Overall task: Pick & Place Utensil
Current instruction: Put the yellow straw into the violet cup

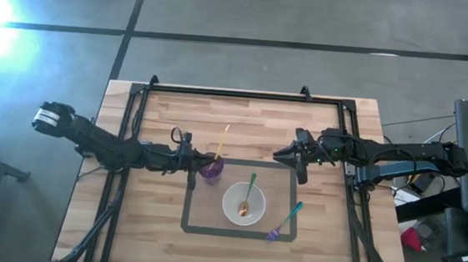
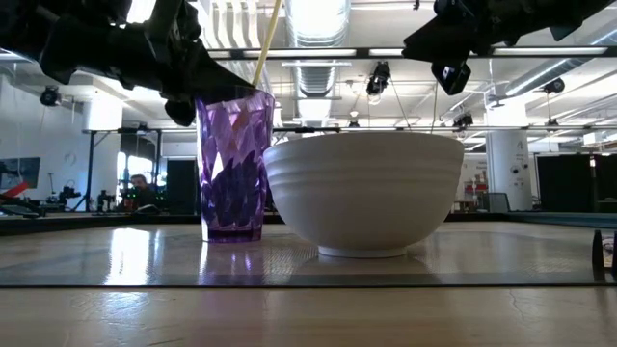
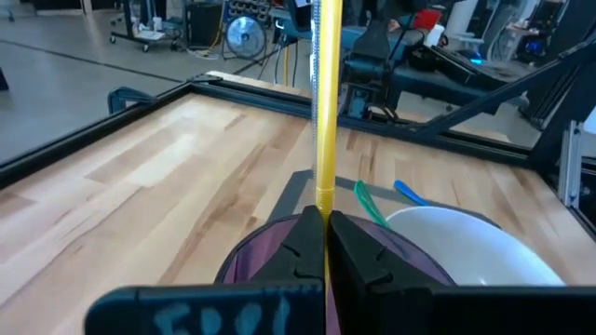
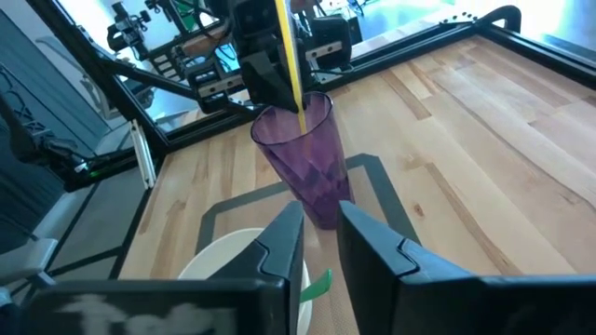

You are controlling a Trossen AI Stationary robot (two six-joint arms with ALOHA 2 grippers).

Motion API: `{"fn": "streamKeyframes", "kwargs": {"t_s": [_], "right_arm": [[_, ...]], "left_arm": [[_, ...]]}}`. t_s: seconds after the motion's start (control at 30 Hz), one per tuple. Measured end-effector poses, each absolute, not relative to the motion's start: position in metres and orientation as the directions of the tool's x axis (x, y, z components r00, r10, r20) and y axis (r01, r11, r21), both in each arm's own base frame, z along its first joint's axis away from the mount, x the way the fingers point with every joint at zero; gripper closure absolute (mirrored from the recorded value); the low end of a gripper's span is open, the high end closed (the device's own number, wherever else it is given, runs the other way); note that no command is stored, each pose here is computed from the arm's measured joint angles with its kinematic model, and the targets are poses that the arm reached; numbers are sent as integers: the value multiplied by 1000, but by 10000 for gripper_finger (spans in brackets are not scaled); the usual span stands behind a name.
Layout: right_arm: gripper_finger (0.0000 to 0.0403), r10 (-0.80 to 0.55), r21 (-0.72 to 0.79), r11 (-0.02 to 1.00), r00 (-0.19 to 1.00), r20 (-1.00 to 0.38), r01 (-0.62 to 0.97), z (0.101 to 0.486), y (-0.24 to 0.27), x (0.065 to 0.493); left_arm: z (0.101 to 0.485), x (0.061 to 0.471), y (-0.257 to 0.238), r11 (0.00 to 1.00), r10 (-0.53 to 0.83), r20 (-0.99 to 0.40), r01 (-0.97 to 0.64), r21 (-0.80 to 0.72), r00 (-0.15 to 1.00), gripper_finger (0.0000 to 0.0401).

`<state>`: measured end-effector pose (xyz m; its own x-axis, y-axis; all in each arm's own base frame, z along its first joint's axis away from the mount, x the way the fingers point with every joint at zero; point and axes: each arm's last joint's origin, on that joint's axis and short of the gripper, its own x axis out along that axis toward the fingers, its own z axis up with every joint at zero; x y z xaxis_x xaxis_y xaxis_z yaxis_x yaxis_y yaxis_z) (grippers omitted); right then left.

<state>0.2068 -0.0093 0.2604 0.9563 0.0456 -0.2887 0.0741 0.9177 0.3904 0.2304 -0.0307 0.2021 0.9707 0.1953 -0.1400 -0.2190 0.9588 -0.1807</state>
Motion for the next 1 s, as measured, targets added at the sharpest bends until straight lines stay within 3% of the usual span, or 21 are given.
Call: {"fn": "streamKeyframes", "kwargs": {"t_s": [0.53, 1.0], "right_arm": [[316, 45, 391, 917, 956, -291, 75, 260, -9, 207], [338, 45, 382, 922, 959, -281, 69, 261, -9, 207]], "left_arm": [[202, 230, -31, 959, 193, -143, -217, -184, 971, 377], [202, 230, -31, 959, 191, -149, -217, -181, 970, 353]]}}
